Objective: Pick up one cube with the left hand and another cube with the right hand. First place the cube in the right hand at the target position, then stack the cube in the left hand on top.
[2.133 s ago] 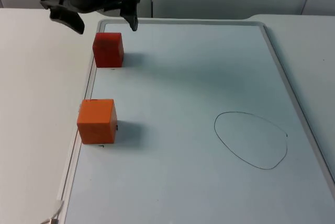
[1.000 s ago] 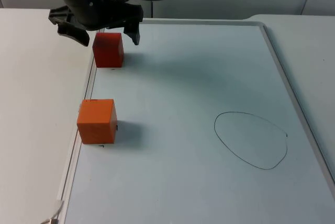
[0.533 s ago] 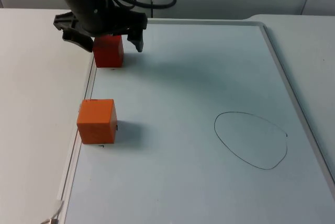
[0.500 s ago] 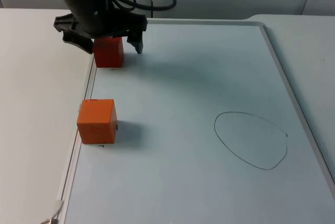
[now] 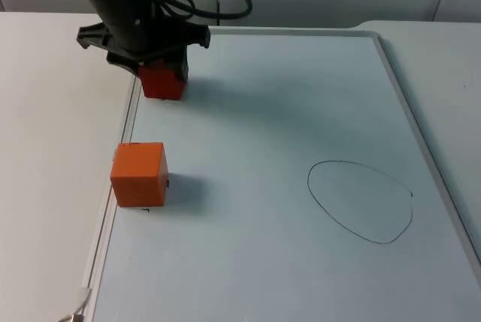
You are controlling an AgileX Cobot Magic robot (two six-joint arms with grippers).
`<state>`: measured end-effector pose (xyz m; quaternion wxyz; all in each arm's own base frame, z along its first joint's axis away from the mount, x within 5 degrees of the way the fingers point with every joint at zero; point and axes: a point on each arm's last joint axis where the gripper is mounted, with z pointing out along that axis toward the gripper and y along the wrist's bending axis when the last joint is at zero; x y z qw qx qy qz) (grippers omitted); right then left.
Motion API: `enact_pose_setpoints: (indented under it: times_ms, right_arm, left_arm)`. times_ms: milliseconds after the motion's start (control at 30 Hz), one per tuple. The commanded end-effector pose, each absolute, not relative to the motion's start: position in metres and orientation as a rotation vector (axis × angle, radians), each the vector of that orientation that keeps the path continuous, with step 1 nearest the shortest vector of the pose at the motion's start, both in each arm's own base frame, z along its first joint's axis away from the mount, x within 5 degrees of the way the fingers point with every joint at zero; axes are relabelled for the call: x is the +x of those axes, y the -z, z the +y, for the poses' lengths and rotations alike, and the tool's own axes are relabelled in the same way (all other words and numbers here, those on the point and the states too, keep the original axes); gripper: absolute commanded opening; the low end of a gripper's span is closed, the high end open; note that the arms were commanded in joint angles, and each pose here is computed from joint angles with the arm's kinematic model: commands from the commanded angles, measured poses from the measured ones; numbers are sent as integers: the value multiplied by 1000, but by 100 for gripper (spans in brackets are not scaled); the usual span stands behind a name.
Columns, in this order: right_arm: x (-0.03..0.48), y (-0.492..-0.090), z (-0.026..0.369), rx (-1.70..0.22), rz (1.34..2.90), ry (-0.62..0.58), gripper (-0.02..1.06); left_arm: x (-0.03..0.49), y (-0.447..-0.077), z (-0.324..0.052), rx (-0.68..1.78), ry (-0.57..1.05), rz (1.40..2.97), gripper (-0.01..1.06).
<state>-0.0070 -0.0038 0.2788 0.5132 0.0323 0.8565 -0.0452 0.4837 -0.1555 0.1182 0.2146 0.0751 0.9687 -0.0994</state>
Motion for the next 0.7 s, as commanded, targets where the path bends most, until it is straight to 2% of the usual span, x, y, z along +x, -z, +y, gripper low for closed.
enact_pose_setpoints:
  times_ms: [0,100,133,267,300,367,467,500,667]
  right_arm:
    - [-7,-278,-4,86,2050,112,99]
    - [-7,-278,-4,86,2050,112,99]
    - [-7,-278,-4,86,2050,112,99]
    - [-7,-278,-4,86,2050,112,99]
    - [-7,-278,-4,86,2050,112,99]
    - [-7,-278,-4,86,2050,112,99]
    - [-7,-278,-4,86,2050,112,99]
    - [-7,-278,-4,86,2050,112,99]
    - [-7,-278,-4,86,2050,112,99]
  left_arm:
    - [481,-139,-159,216,289,2664,1]
    - [477,-178,-156,236,284,2604,0]
    - [477,-178,-156,236,284,2604,0]
    - [458,-263,-147,277,243,2464,0]
    - [458,-263,-147,277,243,2464,0]
    - [435,-317,-138,295,217,2394,0]
    - [399,-373,-125,305,196,2344,0]
    - [399,-373,-125,305,196,2344,0]
    - [337,-441,-101,305,138,2215,0]
